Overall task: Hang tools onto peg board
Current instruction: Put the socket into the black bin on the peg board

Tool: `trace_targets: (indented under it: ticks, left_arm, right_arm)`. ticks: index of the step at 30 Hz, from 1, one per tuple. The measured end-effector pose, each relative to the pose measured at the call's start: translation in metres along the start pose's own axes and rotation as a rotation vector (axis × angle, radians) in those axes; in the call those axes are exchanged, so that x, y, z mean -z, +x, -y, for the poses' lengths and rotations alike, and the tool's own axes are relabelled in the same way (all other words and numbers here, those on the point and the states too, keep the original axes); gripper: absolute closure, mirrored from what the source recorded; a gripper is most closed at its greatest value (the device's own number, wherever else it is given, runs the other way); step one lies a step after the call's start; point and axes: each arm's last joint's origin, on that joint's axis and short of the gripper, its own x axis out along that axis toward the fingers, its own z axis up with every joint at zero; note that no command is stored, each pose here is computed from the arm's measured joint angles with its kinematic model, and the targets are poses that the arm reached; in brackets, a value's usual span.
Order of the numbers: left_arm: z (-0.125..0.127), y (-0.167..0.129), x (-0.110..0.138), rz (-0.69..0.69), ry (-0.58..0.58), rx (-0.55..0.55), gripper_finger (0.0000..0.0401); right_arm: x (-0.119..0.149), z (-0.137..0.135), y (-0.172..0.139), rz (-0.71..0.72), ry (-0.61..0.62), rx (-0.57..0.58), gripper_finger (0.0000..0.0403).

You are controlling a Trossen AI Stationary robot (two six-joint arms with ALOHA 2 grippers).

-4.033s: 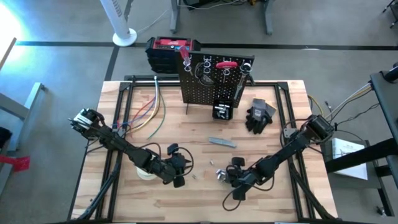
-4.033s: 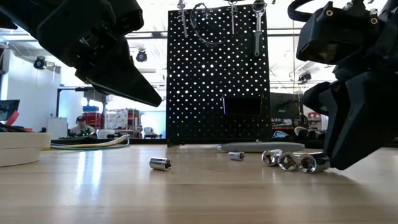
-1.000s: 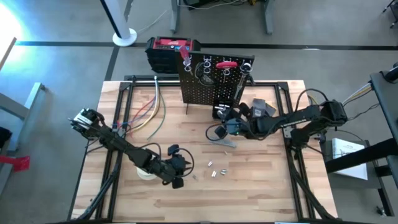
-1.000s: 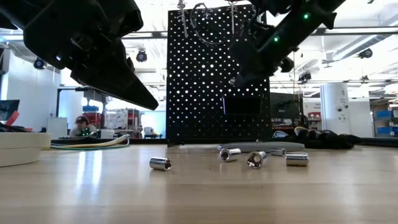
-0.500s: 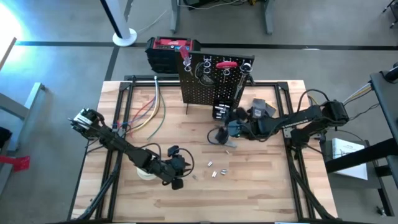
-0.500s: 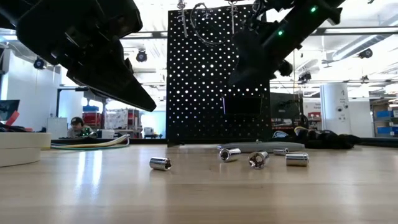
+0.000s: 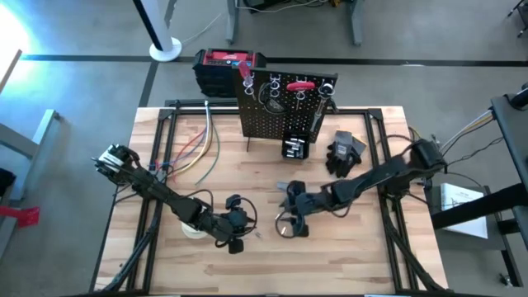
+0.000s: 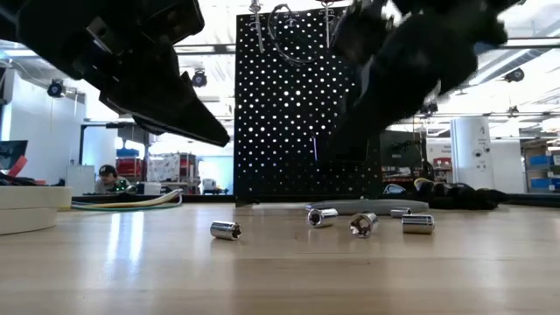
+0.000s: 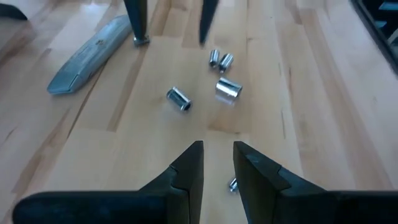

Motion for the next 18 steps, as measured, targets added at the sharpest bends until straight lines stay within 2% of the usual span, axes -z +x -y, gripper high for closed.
trace_targets:
  ticks: [6,10,18]
  left_arm:
    - [0.001,0.0,0.001,-0.006,-0.001,0.0,0.0324]
    - [0.001,0.0,0.001,-0.006,-0.002,0.0,0.0324]
    - [0.0,0.0,0.0,0.001,-0.003,0.0,0.0324]
  right_arm:
    - [0.012,0.002,0.026,-0.047,-0.037,0.015,0.0187]
    - [0.019,0.001,0.035,-0.081,-0.091,-0.039,0.0187]
    - [0.034,0.002,0.053,-0.134,-0.079,-0.057,0.0193]
